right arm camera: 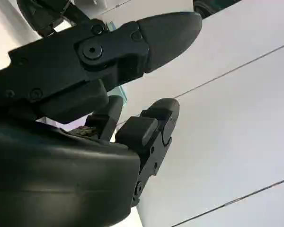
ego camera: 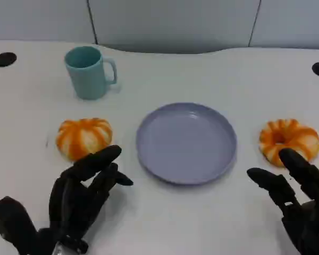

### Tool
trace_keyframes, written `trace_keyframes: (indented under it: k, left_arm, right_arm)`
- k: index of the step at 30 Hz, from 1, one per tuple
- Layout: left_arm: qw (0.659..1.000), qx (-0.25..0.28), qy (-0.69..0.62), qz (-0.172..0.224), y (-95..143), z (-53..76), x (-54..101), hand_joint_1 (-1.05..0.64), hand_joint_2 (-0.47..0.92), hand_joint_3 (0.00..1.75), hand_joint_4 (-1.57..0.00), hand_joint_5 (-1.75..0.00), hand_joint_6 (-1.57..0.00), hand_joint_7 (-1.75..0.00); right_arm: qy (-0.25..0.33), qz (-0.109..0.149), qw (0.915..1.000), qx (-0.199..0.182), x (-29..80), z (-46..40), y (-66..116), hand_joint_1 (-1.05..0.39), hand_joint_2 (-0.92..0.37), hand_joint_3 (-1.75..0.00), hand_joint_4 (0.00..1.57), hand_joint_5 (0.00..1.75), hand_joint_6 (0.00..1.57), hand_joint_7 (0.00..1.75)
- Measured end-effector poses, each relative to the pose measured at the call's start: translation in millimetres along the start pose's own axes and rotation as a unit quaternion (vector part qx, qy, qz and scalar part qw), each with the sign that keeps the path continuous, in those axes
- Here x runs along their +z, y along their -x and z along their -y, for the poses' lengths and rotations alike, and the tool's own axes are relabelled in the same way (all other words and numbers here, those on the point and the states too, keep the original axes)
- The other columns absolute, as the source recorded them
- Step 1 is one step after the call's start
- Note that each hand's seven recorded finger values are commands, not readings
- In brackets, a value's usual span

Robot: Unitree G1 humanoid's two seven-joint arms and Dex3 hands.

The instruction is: Grasp the bread from the table and place it into the plate.

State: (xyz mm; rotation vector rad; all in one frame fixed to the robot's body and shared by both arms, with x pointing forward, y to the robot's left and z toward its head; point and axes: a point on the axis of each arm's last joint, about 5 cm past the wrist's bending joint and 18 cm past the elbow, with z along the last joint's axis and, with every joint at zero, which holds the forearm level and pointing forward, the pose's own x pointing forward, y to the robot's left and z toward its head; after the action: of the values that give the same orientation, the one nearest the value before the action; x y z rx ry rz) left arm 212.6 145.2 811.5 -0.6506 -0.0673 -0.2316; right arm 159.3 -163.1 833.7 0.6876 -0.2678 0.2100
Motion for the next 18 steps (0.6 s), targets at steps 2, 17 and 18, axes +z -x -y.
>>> trace_keyframes:
  k: [2, 17, 18]
  left_arm:
    - [1.000, 0.000, 0.000, 0.000, 0.0, 0.0, 0.0, -0.34, 0.92, 0.14, -0.62, -1.52, -1.12, -0.01]
    - [1.000, 0.000, 0.000, 0.000, 0.0, 0.0, 0.0, -0.34, 0.92, 0.14, -0.62, -1.52, -1.12, -0.01]
    - [1.000, 0.000, 0.000, 0.000, 0.0, 0.0, 0.0, -0.34, 0.92, 0.14, -0.62, -1.52, -1.12, -0.01]
  right_arm:
    - [0.000, 0.000, 1.0000, 0.000, 0.0, 0.0, 0.0, -0.56, -0.92, -0.14, 0.44, 0.75, 0.77, 0.01]
    - [0.000, 0.000, 1.0000, 0.000, 0.0, 0.0, 0.0, -0.56, -0.92, -0.14, 0.44, 0.75, 0.77, 0.01]
    - [0.000, 0.000, 1.0000, 0.000, 0.0, 0.0, 0.0, -0.56, -0.92, -0.14, 0.44, 0.75, 0.77, 0.01]
